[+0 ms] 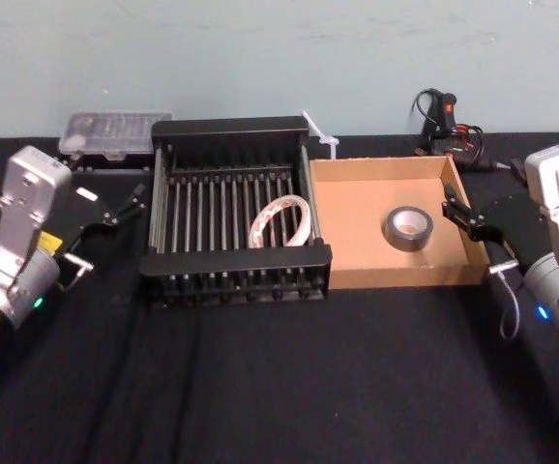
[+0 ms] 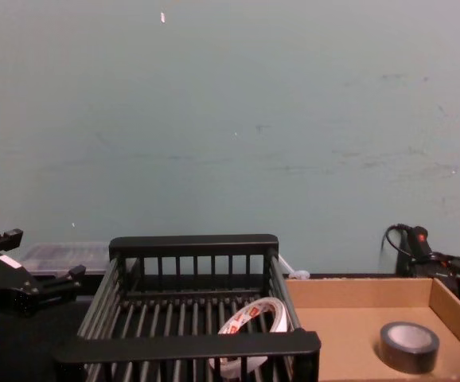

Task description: Pick up the white tape and place it into the black box , Pick up the silver tape and place it into the brown box.

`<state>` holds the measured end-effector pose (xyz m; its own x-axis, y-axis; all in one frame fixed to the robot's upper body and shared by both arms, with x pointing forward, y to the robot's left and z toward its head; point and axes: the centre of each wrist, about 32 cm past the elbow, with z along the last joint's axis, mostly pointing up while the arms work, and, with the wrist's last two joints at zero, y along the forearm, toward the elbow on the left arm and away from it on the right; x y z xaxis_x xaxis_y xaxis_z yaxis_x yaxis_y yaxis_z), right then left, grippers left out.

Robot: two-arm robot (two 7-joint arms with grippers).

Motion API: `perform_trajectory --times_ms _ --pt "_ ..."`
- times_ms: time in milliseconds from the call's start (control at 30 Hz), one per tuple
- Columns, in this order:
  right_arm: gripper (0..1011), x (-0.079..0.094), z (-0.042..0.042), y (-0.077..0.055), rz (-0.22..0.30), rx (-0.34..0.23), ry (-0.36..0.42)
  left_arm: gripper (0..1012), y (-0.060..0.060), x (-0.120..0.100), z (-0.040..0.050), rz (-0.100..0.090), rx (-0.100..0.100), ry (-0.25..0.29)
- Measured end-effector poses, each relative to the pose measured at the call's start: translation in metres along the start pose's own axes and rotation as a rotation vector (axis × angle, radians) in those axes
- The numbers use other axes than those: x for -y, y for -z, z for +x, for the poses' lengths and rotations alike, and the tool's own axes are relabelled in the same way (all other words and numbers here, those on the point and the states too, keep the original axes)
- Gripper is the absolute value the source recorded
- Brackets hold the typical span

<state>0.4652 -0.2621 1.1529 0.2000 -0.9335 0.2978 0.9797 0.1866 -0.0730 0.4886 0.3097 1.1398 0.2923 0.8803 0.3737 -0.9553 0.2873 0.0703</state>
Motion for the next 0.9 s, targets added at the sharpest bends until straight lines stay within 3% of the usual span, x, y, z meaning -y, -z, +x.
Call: perform_trajectory --times_ms 900 --pt "1002 0.0 -0.0006 0.0001 -0.001 0.003 -0.002 1001 0.0 0.0 0.0 0.0 0.0 0.0"
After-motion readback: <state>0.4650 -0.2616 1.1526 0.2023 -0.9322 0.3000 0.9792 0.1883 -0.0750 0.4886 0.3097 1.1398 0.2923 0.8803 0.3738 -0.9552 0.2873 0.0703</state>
